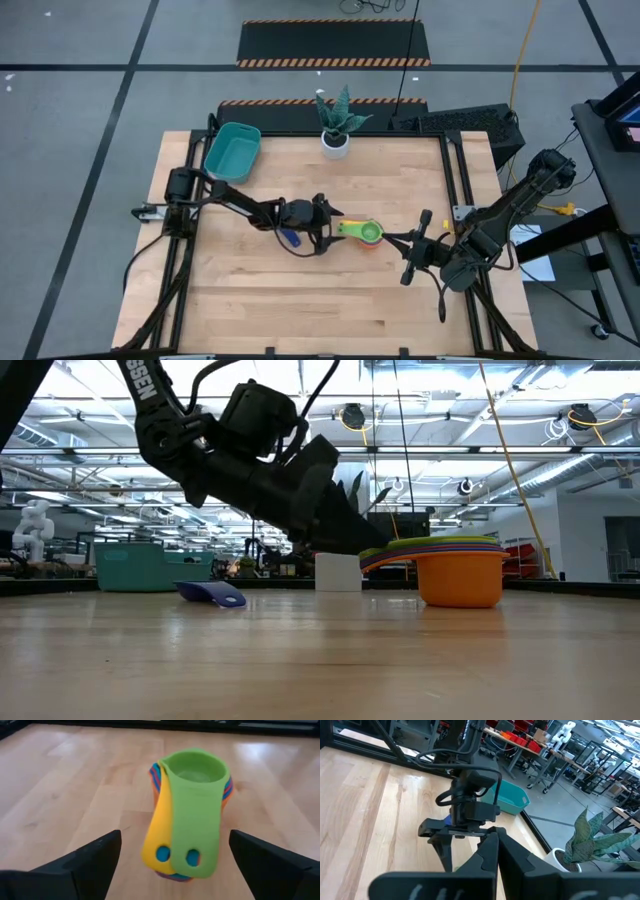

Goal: Nest measuring cups in basket
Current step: Stack the green measuring cup on top of the yellow measuring cup

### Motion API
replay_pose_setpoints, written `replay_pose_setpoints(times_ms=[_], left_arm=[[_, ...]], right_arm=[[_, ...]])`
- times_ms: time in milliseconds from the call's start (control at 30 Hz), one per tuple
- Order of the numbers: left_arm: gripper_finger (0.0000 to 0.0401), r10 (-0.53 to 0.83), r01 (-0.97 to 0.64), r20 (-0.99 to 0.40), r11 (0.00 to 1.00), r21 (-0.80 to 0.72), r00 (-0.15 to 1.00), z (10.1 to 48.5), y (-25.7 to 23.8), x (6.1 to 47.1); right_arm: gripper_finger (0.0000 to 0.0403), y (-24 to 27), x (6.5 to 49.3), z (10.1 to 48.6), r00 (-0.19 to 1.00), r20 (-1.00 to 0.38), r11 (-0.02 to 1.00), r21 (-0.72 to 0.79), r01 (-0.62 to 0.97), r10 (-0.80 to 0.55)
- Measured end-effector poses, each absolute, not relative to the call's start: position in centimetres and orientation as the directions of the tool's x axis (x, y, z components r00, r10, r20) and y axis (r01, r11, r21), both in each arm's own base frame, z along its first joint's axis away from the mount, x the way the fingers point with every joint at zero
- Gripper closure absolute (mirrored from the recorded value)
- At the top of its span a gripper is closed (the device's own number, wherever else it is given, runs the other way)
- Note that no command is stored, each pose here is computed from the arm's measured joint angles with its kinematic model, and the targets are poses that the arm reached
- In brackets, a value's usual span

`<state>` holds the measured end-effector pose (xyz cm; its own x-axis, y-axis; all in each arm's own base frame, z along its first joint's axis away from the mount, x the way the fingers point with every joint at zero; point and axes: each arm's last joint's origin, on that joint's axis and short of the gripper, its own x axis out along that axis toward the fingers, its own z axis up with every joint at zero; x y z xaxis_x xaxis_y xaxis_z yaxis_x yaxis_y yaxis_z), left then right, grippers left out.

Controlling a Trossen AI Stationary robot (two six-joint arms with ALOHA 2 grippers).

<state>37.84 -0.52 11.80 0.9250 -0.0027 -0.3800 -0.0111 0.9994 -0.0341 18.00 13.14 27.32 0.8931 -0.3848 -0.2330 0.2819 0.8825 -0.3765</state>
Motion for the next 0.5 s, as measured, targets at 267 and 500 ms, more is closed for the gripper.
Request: replay_pose_setpoints(times_ms=[267,500], left_arm=[[0.0068,0.003,-0.003,-0.404,1.000,0.002,0.915,11.2,0.0,37.8],[0.0096,0.000,-0.001,-0.409,1.000,-0.001,0.913,11.1,0.6,37.8]], right_arm=[[0.0403,13.2,18.0,27.4,0.894,-0.230,0.880,-0.386,0.278,-0.384],[0.0403,13.2,18.0,27.4,0.895,-0.228,0.879,-0.387,0.278,-0.383]])
